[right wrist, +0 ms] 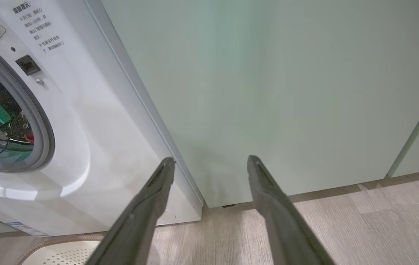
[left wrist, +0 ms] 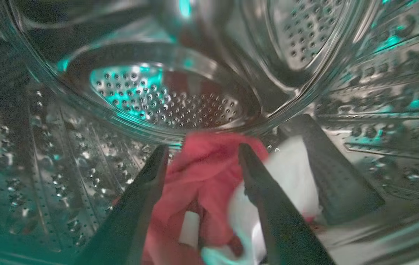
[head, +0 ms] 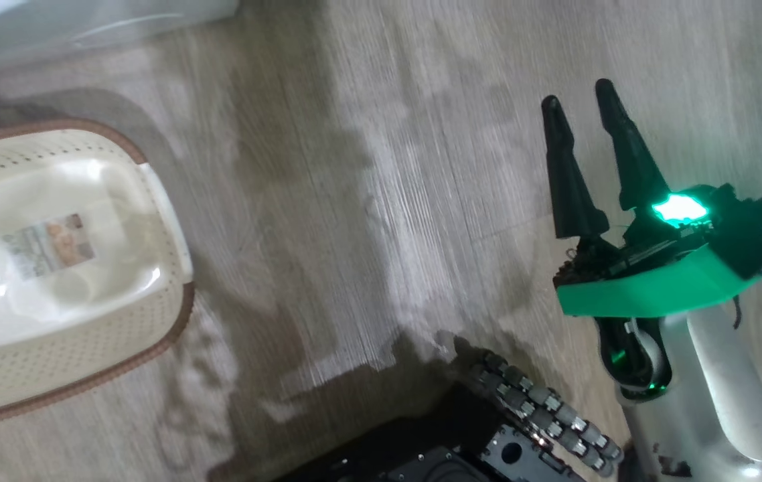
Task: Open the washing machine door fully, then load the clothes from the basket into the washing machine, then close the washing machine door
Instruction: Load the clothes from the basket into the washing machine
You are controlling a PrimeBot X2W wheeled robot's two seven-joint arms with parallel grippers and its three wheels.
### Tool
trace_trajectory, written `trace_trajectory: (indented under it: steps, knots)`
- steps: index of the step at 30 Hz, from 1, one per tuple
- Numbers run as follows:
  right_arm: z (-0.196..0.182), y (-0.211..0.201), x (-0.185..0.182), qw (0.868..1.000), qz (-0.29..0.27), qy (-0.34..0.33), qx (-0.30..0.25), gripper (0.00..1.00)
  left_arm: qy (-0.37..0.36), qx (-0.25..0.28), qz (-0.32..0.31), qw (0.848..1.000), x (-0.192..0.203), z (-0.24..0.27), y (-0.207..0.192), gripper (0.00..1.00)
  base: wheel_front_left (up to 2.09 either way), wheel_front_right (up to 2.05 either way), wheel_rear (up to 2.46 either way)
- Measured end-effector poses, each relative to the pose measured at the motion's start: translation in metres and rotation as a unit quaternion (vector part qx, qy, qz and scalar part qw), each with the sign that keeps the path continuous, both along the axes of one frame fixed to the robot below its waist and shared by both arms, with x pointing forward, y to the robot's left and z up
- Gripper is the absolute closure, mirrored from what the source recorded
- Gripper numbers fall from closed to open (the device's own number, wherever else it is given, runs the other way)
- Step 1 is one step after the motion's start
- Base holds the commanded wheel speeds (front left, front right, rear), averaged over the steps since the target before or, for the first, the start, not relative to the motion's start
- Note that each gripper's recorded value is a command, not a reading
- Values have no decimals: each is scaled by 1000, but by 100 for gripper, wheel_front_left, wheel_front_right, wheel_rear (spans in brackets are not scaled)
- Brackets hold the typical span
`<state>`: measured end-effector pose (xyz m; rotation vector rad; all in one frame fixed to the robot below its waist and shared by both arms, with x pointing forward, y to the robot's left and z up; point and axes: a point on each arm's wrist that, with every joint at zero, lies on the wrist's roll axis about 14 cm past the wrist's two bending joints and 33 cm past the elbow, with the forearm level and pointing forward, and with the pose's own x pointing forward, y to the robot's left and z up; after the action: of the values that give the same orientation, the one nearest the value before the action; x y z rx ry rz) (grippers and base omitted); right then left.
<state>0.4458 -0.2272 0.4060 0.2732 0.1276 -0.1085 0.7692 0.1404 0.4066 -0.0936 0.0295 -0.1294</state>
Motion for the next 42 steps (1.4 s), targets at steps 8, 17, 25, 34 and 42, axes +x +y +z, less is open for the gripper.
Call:
trace_trajectory:
  steps: [8, 17, 25, 34, 42]
  knots:
    - [19, 3, 1, 1000, 6, -27, -10, 0, -26, -13, 4, 1000, -50, 15, -5, 0, 0, 0, 0]
    - [36, 14, 2, 998, 23, -50, -23, 0, -78, -26, 11, 997, -139, 51, -6, 0, 0, 0, 0]
    - [44, 25, 0, 997, 41, -58, -37, 0, -62, -16, 29, 997, -216, 56, 7, 0, 0, 0, 0]
    - [56, 36, -3, 995, 60, -61, -44, 0, -27, -17, 54, 998, -274, 54, 18, 0, 0, 0, 0]
    - [67, 46, -12, 994, 73, -62, -43, 0, -23, -16, 61, 998, -306, 65, 20, 0, 0, 0, 0]
